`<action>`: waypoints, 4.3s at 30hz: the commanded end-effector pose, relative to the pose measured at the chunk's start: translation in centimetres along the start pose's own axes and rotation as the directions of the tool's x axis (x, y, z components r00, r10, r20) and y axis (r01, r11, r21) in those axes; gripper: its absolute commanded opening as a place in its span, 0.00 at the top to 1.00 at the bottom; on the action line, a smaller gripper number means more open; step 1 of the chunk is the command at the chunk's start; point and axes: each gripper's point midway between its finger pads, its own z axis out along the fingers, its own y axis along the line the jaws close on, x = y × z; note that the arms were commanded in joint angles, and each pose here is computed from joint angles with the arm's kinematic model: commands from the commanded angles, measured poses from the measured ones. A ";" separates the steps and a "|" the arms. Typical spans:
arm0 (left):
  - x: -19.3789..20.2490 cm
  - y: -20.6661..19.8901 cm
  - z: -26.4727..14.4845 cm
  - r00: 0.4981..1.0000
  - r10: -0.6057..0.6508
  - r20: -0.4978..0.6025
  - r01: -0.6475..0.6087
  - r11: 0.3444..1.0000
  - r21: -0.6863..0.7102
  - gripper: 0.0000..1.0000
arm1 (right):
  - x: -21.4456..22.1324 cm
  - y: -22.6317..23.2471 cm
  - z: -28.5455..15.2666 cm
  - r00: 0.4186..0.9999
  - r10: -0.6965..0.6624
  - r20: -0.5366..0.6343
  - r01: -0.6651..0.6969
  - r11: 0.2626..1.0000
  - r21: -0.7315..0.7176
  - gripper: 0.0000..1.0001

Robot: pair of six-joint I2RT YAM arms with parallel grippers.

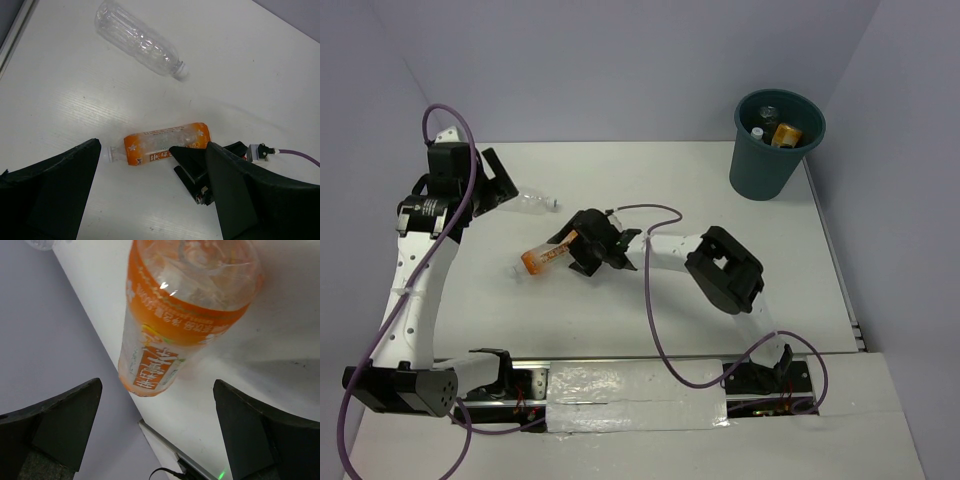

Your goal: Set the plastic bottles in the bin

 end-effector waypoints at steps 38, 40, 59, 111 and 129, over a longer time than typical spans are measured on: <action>-1.0 -0.3 0.3 1.000 0.027 0.013 -0.028 1.000 0.005 0.01 | -7.2 8.0 -2.7 0.963 -0.126 0.238 0.147 0.986 -0.076 0.60; -1.2 -0.7 0.2 1.000 0.019 0.017 -0.020 1.000 0.019 0.01 | -8.6 10.9 -6.4 0.935 -0.172 0.309 0.215 0.971 -0.109 0.60; -1.3 -2.4 4.3 0.999 -0.038 -0.031 0.039 0.998 0.042 0.01 | -36.3 13.3 -52.4 -0.095 -0.668 0.738 0.178 0.718 0.673 0.56; -0.3 -0.4 20.8 0.915 -0.387 -0.112 0.339 0.889 -0.307 0.01 | -35.0 11.7 -42.4 0.306 -0.677 0.669 0.510 0.710 0.486 0.02; 5.9 1.9 29.6 0.737 -0.675 -0.033 0.572 0.649 -0.501 0.01 | -30.1 9.9 -36.4 0.419 -0.715 0.560 0.618 0.676 0.400 0.00</action>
